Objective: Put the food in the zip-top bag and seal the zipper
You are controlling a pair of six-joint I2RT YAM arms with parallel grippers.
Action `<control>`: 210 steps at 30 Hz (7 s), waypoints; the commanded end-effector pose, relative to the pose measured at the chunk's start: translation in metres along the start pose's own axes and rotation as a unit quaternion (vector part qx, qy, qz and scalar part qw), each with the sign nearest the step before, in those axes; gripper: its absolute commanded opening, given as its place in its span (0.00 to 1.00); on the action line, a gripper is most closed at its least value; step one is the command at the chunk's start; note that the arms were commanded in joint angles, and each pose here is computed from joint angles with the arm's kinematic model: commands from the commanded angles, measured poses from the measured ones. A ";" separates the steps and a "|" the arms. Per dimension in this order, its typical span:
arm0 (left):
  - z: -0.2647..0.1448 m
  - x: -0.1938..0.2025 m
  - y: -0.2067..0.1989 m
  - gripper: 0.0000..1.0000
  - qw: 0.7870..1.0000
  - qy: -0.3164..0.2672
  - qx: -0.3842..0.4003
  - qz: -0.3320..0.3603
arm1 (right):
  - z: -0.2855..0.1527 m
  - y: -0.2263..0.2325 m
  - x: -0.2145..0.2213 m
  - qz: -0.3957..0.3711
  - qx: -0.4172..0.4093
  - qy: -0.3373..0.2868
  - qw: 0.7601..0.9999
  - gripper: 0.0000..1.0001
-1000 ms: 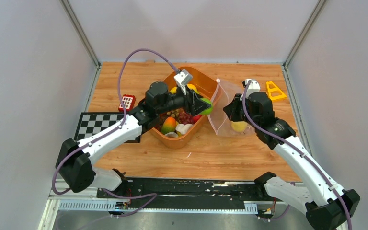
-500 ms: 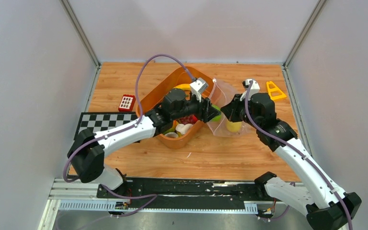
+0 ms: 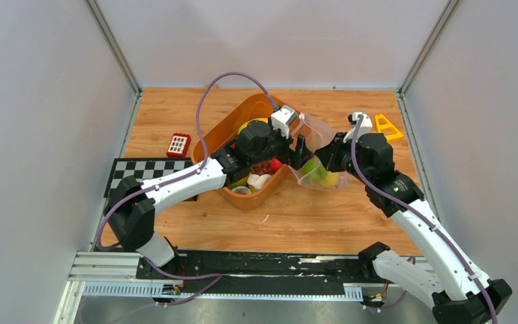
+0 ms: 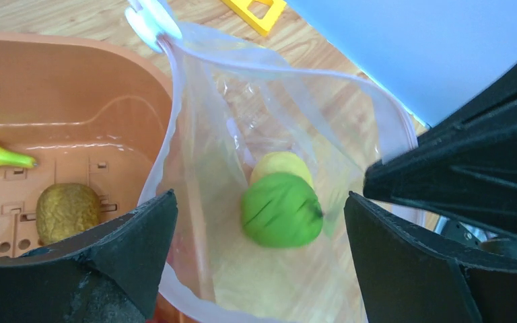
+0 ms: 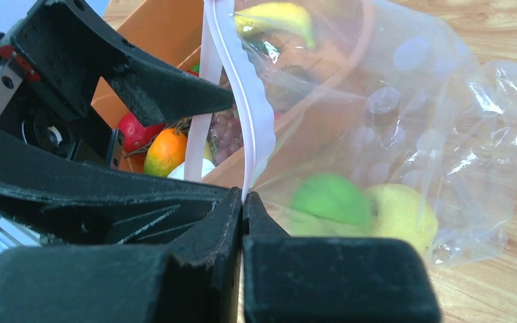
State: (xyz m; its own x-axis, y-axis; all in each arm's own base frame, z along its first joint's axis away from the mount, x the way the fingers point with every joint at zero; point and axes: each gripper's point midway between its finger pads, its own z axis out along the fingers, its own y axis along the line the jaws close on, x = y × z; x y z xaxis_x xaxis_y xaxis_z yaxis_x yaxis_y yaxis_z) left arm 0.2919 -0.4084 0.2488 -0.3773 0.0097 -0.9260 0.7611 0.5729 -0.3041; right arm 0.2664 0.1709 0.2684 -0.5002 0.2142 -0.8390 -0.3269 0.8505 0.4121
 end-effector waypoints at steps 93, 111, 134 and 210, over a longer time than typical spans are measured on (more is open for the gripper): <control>-0.072 0.059 0.172 0.19 0.938 0.206 -0.278 0.038 | 0.001 -0.018 -0.005 -0.023 0.039 -0.034 0.998 0.00; -0.097 -0.014 0.132 0.24 0.968 0.087 -0.232 0.031 | 0.001 -0.016 -0.007 -0.016 0.034 -0.038 0.999 0.00; -0.108 -0.107 -0.011 0.28 0.985 -0.098 0.099 -0.104 | 0.005 -0.003 -0.013 0.031 0.006 -0.056 0.998 0.00; -0.009 -0.068 -0.027 0.49 0.987 -0.104 0.115 -0.033 | -0.029 0.034 -0.060 0.182 -0.103 -0.110 0.972 0.00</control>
State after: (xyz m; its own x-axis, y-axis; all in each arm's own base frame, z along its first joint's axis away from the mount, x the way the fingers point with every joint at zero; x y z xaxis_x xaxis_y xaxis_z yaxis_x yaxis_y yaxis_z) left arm 0.2858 -0.4057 0.3410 -0.3448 -0.3433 -0.8737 0.8490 0.2830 -0.4462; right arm 0.2625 0.1748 0.3133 -0.4973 0.5850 -0.6407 -0.2523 0.6091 0.7519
